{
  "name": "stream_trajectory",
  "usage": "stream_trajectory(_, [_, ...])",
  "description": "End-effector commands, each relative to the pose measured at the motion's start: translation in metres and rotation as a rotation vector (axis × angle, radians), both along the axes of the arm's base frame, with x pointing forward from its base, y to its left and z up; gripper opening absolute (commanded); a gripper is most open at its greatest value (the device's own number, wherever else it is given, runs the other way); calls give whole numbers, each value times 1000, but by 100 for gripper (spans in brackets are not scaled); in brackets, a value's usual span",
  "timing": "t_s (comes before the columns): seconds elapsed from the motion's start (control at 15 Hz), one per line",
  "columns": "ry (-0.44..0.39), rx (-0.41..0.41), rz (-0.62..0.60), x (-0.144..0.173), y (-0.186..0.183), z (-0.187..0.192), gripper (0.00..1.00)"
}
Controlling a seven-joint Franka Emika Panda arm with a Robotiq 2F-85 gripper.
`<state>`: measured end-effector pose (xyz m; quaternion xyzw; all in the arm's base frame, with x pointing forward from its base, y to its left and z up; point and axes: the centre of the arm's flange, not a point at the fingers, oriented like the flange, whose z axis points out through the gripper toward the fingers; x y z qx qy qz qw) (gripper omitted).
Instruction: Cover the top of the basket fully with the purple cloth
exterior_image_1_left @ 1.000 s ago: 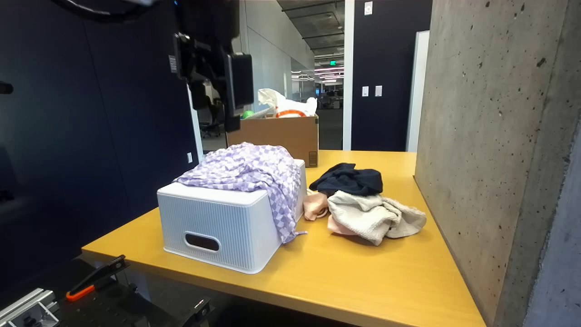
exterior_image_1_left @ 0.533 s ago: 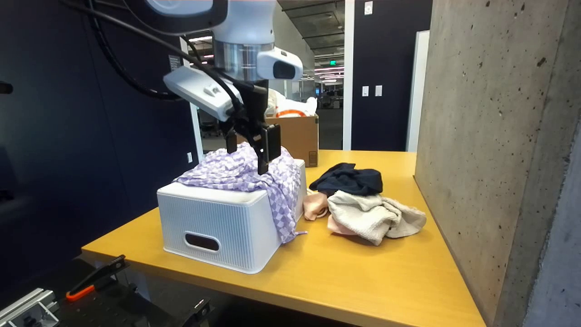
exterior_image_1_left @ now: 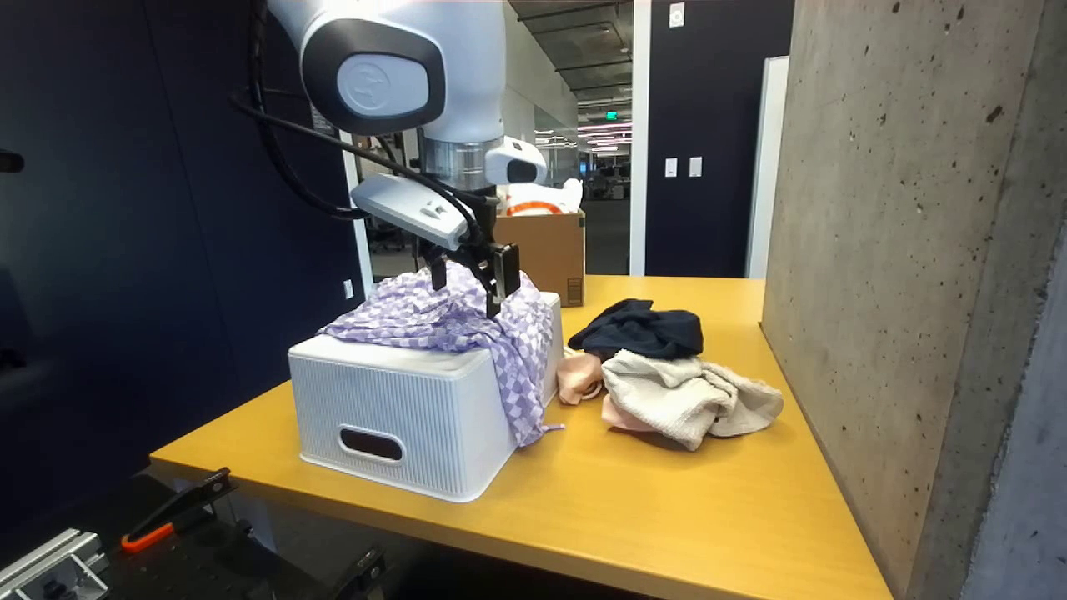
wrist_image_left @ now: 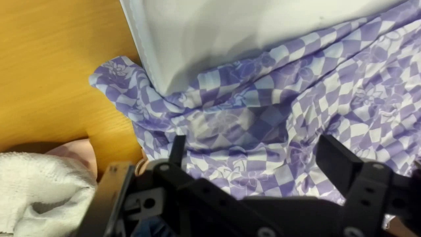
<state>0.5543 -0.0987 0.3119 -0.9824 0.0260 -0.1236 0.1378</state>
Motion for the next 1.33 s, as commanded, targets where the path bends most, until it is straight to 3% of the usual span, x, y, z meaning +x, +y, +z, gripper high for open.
stream_trajectory(0.0, [-52,-16,24,32,3,-17,100])
stream_trajectory(0.4, [-102,-35,57,43,27,-25,100])
stream_trajectory(0.47, [-102,-37,65,41,31,-24,75])
stream_trajectory(0.53, [-108,-36,68,38,34,-22,74])
stream_trajectory(1.13, [-120,-73,64,22,24,-5,5])
stream_trajectory(1.27, [-128,-86,64,19,23,3,0])
